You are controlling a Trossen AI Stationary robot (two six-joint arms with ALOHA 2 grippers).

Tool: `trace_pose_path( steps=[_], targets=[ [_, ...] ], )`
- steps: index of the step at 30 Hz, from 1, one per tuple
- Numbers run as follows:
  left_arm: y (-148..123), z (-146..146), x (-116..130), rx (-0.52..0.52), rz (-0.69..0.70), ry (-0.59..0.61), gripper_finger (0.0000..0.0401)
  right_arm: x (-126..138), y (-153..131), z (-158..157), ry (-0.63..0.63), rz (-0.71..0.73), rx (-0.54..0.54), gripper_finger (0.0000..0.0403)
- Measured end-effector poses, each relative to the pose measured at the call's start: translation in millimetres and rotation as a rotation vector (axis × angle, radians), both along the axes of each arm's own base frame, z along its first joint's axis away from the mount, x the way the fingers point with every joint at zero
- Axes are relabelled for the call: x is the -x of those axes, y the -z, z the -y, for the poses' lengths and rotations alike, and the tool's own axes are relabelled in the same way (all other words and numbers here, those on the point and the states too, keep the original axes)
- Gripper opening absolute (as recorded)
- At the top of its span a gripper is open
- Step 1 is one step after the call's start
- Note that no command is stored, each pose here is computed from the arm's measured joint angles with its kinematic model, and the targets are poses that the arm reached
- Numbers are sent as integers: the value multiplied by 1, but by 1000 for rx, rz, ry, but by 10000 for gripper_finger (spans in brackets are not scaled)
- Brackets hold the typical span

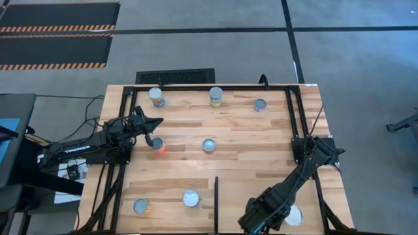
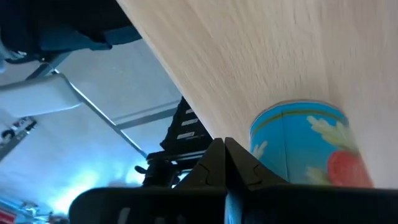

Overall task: Pick and place cans onto a shelf
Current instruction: Put the canned tomatoes on the shelf

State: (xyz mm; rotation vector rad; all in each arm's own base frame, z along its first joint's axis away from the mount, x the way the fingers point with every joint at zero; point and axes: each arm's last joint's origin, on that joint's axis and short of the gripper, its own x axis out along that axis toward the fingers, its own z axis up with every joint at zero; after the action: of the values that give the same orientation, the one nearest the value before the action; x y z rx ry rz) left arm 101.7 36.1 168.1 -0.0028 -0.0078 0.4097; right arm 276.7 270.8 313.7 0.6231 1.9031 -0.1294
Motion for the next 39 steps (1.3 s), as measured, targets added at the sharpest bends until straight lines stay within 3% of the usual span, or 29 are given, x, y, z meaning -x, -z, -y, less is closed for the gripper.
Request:
trace_pose_path(
  steps=[9, 31, 35, 39],
  targets=[
    [0, 0, 0, 4, 1, 0, 0, 1, -1, -1, 90, -92, -23, 8],
    [0, 0, 0, 12, 6, 9, 0, 11, -2, -17, 188, -167, -42, 8],
    [0, 0, 0, 14, 10, 10, 0, 7, -3, -18, 187, -134, -59, 8],
    [0, 0, 0, 14, 11, 9, 0, 1, -16, -12, 192, 11, -38, 8]
  ],
)
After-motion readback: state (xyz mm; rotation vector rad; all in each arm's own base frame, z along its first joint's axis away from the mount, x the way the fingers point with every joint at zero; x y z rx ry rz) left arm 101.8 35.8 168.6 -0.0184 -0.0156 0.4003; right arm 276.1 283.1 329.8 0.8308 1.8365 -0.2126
